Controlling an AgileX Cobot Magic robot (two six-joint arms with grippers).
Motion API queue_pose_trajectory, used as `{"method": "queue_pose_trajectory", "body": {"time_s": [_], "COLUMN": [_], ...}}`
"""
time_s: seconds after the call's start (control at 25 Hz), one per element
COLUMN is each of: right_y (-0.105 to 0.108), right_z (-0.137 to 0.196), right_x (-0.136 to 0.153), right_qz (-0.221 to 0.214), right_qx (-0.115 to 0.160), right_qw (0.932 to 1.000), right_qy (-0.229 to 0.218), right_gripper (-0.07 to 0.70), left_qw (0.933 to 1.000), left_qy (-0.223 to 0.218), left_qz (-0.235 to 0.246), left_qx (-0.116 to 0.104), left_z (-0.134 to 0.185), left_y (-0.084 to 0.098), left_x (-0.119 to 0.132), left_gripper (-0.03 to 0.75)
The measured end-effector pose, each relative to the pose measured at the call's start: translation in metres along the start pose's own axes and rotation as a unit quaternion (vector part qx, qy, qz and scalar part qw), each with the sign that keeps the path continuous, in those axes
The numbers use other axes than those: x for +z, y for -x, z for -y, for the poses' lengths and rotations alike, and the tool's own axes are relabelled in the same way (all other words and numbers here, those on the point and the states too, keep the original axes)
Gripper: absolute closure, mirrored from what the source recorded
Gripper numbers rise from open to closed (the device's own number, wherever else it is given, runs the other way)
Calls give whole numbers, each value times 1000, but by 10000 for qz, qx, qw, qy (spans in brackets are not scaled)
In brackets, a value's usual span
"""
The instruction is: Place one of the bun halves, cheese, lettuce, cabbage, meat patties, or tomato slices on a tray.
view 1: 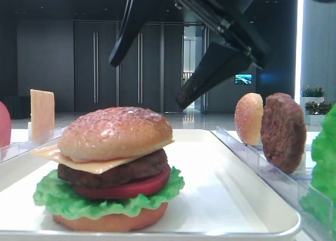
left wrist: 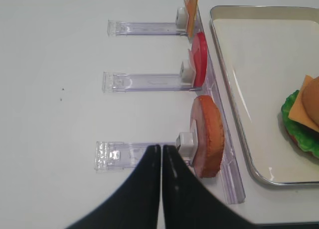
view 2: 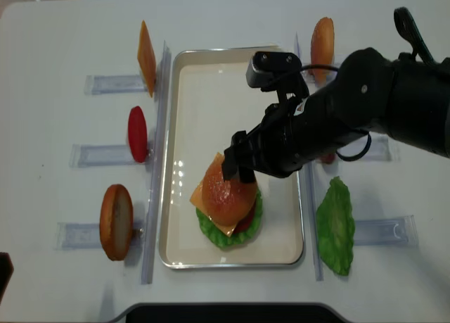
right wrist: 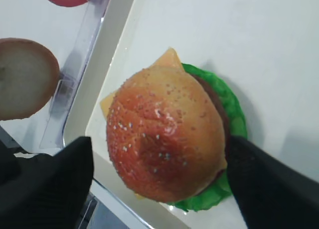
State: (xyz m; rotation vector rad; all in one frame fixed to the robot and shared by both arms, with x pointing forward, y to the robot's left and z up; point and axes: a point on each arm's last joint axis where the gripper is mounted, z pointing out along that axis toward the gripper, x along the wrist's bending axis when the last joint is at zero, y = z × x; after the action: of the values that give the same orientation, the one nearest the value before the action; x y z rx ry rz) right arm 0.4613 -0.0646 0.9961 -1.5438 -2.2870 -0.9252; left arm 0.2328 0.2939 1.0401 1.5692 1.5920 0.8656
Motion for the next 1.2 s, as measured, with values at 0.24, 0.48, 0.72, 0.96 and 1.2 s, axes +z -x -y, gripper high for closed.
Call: {"method": "queue_pose_trajectory", "body": {"time_s": [0.24, 0.48, 0.72, 0.96, 1.2], "right_y": [-13, -23, -31, -25, -4], "right_z": [-12, -23, -37, -42, -52], "right_x": [-15, -33, -59, -76, -86], "right_qz": [175, 446, 1004, 1832, 1940], "right_qx": [-65, -88, -259, -185, 119], "right_qw": [9990, 9961, 9898, 9777, 9763], "right_qy": [-413, -754, -980, -1012, -948], "right_gripper": [103, 103, 103, 103, 103], "left_qw": [10000, 10000, 10000, 10000, 10000], "left_qy": [0, 0, 0, 0, 0], "left_qz": [0, 0, 0, 0, 0], "left_qx": [0, 0, 0, 0, 0], "left_z": [0, 0, 0, 0, 0], "left_y": [0, 0, 0, 0, 0], "left_x": [0, 0, 0, 0, 0], "left_gripper": [715, 715, 715, 715, 715]}}
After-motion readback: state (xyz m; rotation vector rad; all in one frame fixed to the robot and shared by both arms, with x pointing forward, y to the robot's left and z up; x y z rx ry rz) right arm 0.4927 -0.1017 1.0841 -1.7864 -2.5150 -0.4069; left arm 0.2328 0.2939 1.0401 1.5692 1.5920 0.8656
